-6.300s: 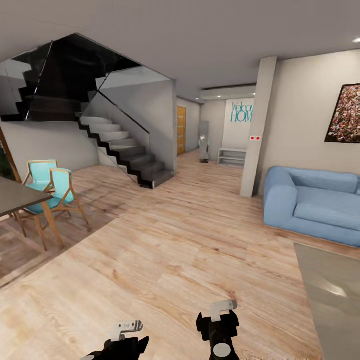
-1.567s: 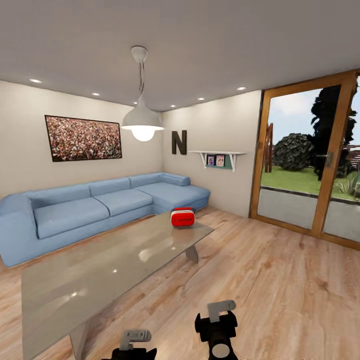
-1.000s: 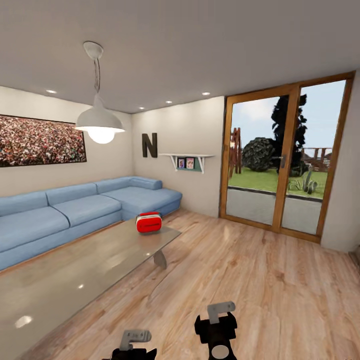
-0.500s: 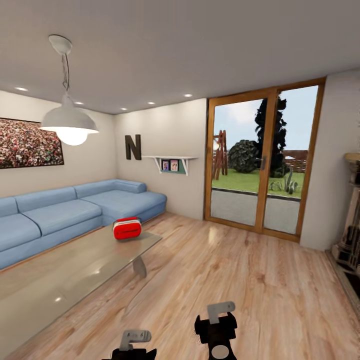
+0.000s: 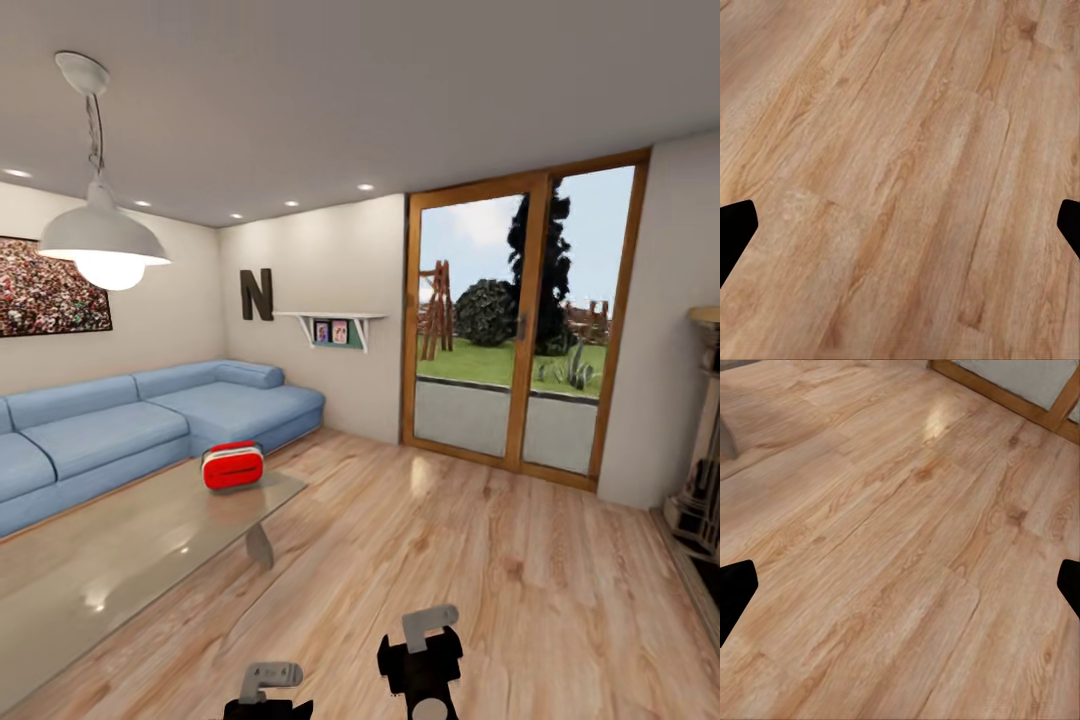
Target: Turn on the radio receiver that's on the table in the living room.
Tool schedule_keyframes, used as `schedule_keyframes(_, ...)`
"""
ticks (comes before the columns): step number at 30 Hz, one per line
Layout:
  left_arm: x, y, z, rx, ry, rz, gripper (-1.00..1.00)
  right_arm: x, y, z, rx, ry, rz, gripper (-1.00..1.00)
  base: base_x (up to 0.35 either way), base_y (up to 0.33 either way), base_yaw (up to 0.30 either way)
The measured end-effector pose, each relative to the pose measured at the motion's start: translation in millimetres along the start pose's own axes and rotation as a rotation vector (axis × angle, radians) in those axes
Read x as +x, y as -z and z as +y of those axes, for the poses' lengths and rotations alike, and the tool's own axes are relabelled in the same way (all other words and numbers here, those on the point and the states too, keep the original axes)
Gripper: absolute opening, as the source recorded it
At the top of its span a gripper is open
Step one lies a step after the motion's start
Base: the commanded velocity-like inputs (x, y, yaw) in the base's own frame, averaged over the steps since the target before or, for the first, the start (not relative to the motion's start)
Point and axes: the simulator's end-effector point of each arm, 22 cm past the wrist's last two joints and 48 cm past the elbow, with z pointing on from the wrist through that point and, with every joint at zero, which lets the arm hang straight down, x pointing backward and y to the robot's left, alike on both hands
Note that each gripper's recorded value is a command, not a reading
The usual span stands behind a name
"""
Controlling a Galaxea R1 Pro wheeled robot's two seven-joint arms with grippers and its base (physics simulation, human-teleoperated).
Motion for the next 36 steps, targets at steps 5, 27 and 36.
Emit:
schedule_keyframes(5, 3, -0.9, 0, 0.000, 0.001, 0.006, 1.00, 0, 0.2, 1, -0.001, 0.001, 0.000, 1.00, 0.295, -0.153, 0.000)
schedule_keyframes(27, 8, -3.6, 2, -0.002, 0.006, 0.021, 1.00, 5, -2.3, 2, -0.002, 0.003, 0.015, 1.00, 0.298, -0.149, 0.000)
schedule_keyframes(36, 13, -6.2, 3, -0.003, 0.010, 0.036, 1.00, 11, -5.0, 3, -0.006, 0.004, 0.030, 1.00, 0.298, -0.148, 0.000)
